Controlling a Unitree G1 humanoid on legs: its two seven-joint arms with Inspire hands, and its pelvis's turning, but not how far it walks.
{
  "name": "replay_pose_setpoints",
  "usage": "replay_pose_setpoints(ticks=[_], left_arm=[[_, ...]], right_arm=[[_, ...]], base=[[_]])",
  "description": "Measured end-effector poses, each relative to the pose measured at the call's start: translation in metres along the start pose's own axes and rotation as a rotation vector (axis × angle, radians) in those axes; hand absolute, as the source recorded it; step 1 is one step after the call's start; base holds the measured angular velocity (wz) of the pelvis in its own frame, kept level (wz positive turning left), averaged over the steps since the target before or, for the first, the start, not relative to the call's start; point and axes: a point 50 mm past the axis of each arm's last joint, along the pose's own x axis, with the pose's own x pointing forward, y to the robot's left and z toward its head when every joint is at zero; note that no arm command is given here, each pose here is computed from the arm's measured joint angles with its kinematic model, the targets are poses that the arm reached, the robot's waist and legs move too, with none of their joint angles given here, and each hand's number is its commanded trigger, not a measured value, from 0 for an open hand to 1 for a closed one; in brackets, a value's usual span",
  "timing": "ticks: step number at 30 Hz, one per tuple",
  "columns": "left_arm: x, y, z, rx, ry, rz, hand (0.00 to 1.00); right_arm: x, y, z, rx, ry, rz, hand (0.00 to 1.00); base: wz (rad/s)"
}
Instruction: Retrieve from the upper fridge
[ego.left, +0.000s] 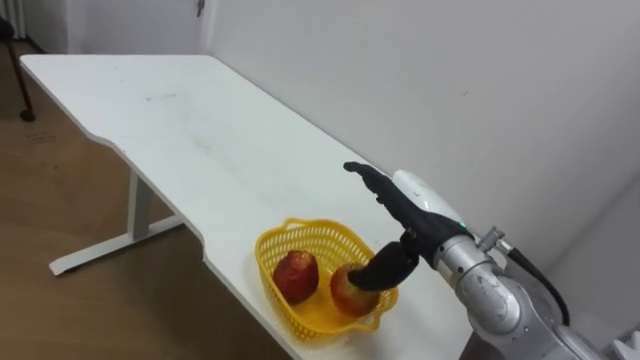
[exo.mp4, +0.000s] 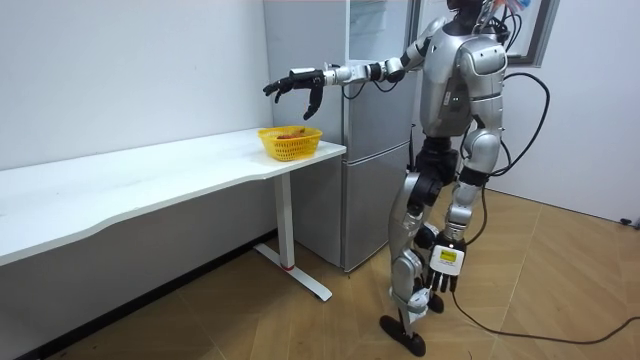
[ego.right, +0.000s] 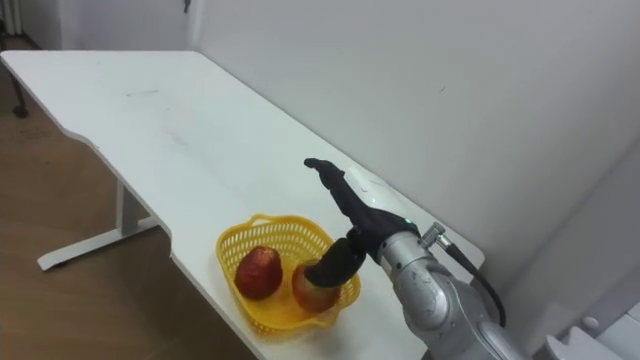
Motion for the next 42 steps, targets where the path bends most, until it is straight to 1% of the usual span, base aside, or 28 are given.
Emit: replay_pose_setpoints(ticks=[23,35,38,42], left_arm=[[0.0,-0.001,0.001,0.009,0.005,-0.005,0.0],[0.0,0.001,0.002,0.01,0.0,0.003,0.0],[0.0,0.002,0.003,0.028,-0.007,0.005,0.0],[0.0,0.0,0.006,0.019,-0.015,0.016,0.0]], right_arm=[[0.0,0.0,0.0,-0.011,0.001,0.0,0.0],[0.003,-0.006,0.005,-0.017,-0.019,-0.024,0.0],[0.003,-0.008,0.014,-0.008,-0.054,-0.035,0.0],[0.001,-0.017,0.036,0.04,-0.159,-0.07,0.0]], base=[[0.0],[0.0],[0.0],[-0.02]])
